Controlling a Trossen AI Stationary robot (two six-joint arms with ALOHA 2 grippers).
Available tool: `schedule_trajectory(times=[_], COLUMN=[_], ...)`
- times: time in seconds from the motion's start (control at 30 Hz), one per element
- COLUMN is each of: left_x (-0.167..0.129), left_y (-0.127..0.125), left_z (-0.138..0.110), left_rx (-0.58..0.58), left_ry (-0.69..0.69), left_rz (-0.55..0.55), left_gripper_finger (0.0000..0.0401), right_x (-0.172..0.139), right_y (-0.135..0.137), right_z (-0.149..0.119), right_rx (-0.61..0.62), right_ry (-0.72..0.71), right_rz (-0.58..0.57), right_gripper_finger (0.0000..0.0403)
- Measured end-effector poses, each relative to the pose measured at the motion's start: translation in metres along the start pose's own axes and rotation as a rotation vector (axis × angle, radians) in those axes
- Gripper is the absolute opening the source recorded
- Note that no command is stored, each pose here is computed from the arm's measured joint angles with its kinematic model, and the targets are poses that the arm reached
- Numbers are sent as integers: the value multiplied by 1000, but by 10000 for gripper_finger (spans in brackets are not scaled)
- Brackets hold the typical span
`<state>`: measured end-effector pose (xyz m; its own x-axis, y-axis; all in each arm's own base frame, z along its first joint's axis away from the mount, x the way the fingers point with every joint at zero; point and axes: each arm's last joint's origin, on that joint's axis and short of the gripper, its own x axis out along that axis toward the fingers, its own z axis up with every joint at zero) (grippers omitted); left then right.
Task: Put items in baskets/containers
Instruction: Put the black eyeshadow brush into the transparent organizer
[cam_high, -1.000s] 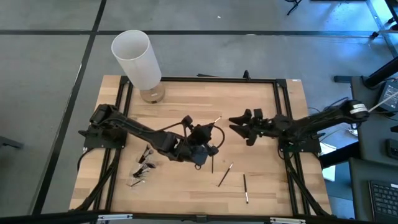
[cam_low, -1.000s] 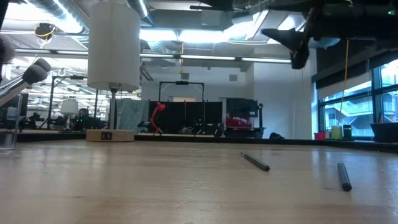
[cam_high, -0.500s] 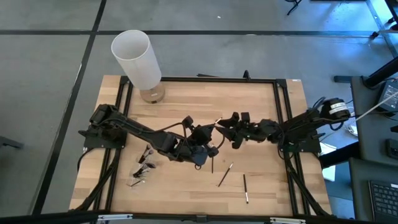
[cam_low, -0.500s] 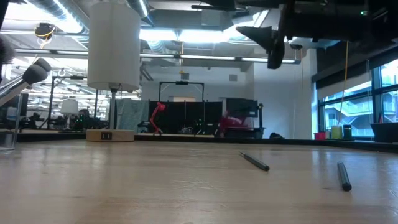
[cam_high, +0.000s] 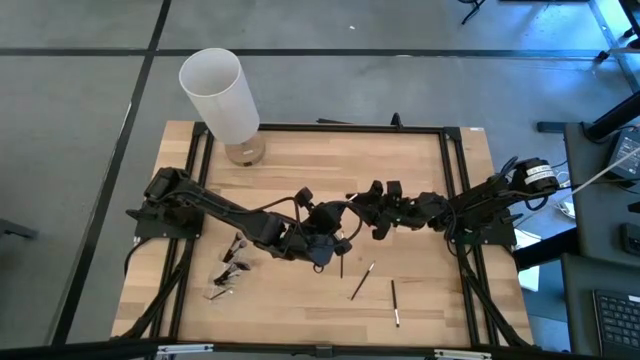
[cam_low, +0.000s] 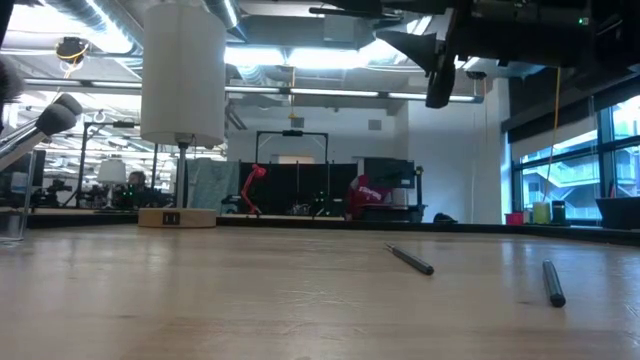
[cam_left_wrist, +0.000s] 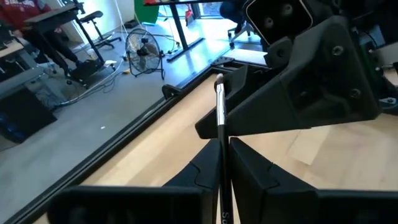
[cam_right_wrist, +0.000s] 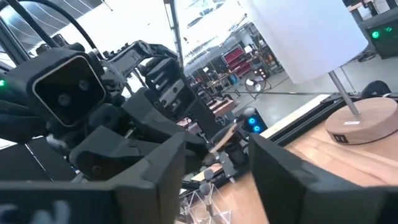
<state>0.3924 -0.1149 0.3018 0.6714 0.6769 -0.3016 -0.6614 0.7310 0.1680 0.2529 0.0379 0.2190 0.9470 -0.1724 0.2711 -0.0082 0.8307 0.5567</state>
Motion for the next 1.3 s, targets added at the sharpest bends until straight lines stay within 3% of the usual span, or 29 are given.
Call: schedule_trajectory(times=[0.27,0.87,1.1,1.3], left_x=[5,6,6,5], left_y=[-6,-4,-4,-4], left_z=[-6,-5,-4,-6], left_rx=[10,12,16,68], left_ry=[29,21,15,24], left_rz=[-48,-30,-20,-22], left_gripper_finger=[26,32,70,123], right_x=[0,0,0,-1], right_y=[0,0,-1,-7], right_z=[0,0,-2,-7], right_rx=[-2,-18,-68,-175], right_ry=[3,6,20,54], right_rz=[5,11,-8,-112], right_gripper_finger=[84,46,45,45])
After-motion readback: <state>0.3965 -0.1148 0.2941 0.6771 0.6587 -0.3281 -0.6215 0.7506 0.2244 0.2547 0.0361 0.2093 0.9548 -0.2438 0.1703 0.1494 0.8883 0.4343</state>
